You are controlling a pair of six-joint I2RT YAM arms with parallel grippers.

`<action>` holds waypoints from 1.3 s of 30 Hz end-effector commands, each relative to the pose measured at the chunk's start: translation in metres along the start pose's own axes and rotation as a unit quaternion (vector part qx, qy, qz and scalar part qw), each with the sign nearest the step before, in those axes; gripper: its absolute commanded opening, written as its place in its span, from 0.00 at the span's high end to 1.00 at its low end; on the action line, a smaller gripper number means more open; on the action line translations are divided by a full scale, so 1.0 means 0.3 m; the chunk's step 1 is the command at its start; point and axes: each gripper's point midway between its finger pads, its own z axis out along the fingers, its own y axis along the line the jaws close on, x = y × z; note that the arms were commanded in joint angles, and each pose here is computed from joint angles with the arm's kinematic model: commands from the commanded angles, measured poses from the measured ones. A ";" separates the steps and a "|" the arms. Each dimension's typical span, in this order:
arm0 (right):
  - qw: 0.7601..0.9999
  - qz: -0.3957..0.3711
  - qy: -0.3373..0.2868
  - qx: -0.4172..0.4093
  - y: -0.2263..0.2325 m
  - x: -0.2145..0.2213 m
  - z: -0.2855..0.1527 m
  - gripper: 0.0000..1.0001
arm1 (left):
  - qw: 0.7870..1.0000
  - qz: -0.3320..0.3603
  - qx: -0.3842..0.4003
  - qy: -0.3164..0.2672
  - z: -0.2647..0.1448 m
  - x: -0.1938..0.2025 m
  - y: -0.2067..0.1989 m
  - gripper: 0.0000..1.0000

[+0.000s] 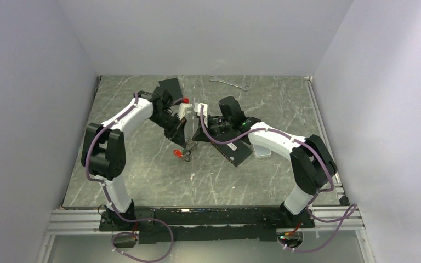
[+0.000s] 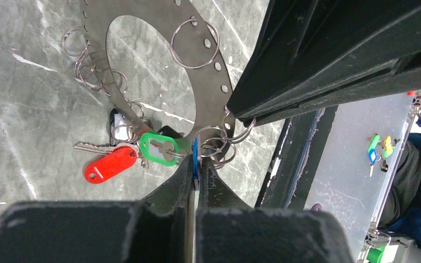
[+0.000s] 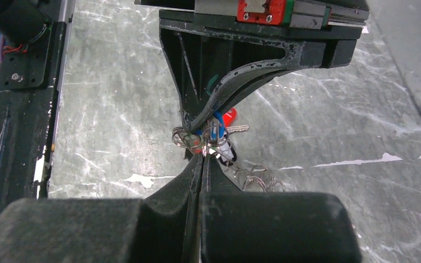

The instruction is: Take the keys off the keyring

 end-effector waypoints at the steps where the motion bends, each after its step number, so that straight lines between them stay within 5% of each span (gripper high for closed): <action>1: 0.998 -0.038 -0.032 -0.031 0.038 -0.076 -0.026 1.00 | 1.000 0.013 -0.010 -0.012 -0.022 -0.049 0.011 1.00; 39: 0.994 -0.052 -0.020 -0.099 0.116 -0.043 -0.035 1.00 | 0.999 0.021 -0.001 -0.027 -0.030 -0.078 0.005 1.00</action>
